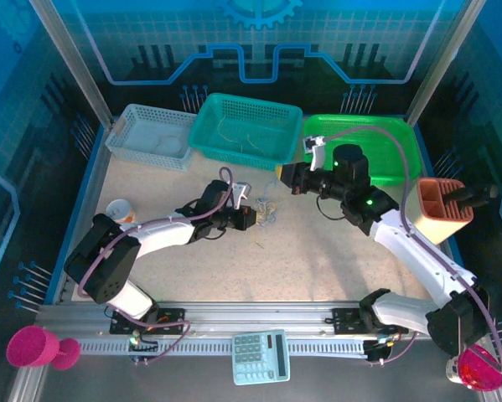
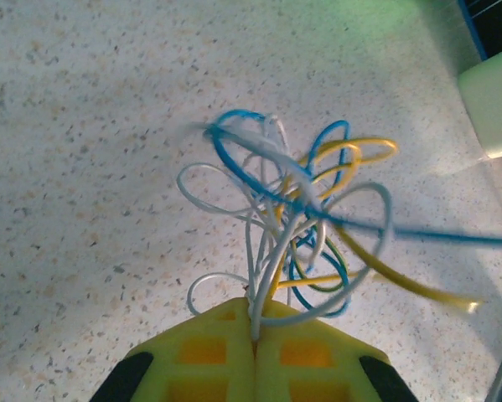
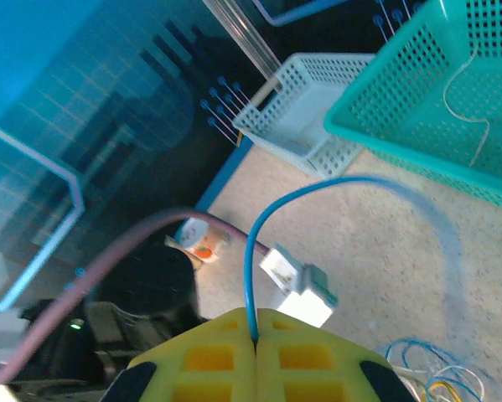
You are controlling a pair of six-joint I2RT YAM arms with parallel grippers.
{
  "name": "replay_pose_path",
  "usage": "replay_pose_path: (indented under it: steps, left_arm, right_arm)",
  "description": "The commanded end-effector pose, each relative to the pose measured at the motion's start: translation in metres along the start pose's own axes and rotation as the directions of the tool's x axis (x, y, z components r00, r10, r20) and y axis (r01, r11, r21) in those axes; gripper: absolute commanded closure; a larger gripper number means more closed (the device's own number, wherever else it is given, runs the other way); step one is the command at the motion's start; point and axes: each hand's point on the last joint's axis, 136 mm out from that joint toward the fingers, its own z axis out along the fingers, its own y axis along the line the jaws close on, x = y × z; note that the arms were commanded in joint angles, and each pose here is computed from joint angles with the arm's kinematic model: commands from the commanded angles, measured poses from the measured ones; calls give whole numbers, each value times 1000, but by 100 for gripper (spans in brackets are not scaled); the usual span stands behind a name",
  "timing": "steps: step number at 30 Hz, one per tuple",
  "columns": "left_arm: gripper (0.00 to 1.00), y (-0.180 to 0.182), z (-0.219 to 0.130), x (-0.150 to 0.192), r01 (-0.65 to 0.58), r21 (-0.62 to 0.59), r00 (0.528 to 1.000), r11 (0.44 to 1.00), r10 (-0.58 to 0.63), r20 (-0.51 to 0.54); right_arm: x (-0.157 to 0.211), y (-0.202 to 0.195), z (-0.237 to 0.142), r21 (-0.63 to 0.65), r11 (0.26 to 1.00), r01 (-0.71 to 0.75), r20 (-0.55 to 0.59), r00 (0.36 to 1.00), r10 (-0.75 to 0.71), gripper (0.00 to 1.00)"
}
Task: Untangle the cables
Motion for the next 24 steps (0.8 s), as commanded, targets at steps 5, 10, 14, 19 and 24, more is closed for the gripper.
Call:
replay_pose_path:
  steps: [5, 10, 14, 19, 24]
  left_arm:
    - [100, 7, 1, 9, 30, -30, 999, 999, -31, -23]
    - [78, 3, -7, 6, 25, -31, 999, 999, -26, -21]
    - [47, 0, -18, 4, 21, -38, 1000, 999, -21, -9]
    - [24, -6, -38, -2, 7, -46, 1000, 999, -5, 27]
    - [13, -16, -60, -7, -9, -36, 998, 999, 12, 68]
  right_arm:
    - [-17, 21, -12, -90, 996, -10, 40, 999, 13, 100]
    - [-16, 13, -13, -70, 997, -20, 48, 999, 23, 100]
    - [-19, 13, -14, -69, 997, -18, 55, 998, 22, 100]
    - [-21, 13, -14, -61, 998, -4, 53, 999, 7, 100]
    - [-19, 9, -14, -43, 999, 2, 49, 999, 0, 100]
